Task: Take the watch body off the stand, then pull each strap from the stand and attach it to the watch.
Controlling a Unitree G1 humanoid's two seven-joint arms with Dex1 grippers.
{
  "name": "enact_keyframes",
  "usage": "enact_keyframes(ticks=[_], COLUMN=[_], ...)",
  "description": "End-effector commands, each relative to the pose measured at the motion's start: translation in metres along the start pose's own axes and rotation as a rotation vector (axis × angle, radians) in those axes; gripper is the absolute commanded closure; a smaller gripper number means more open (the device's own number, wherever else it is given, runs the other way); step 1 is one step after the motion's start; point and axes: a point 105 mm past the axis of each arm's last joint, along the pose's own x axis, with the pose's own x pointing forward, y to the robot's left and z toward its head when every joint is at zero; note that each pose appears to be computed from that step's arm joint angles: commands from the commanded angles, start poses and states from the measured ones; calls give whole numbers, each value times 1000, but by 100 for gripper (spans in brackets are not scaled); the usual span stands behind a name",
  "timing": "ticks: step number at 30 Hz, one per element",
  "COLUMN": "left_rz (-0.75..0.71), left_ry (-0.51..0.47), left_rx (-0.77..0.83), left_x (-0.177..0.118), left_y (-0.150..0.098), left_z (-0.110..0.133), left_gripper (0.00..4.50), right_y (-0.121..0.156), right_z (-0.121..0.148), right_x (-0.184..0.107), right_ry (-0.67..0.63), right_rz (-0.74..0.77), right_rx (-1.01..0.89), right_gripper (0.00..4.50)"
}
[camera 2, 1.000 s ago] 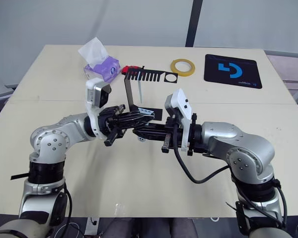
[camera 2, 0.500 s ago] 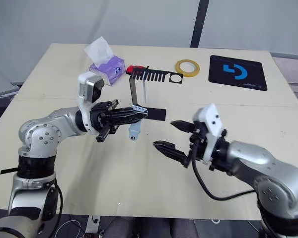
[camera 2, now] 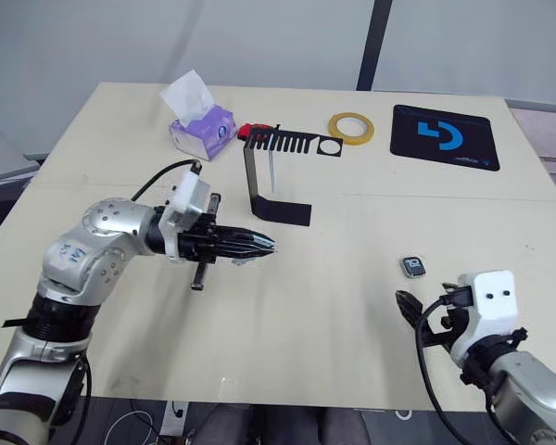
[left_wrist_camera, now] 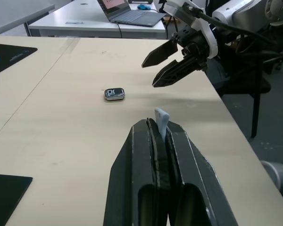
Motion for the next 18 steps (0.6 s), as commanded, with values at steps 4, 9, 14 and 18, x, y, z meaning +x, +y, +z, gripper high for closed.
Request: enact_keyframes(ticks=[4, 9, 14, 18], left_rz=[7, 7, 30, 43], left_ry=[6, 10, 1, -9], left_rx=[103, 104, 92, 69], left_x=[6, 6, 5, 5], left_y=[-6, -9, -8, -8], left_z=[6, 6, 8, 8], left_gripper=[450, 450, 450, 450], right_y=[-9, -18, -25, -24], right_z=[-3, -8, -9, -9], right_x=[26, 46, 59, 63], right_ry=[-25, -15, -14, -11], right_rz=[-39, -57, -68, -67], right_rx=[-7, -21, -24, -19], right_gripper=[4, 4, 4, 4])
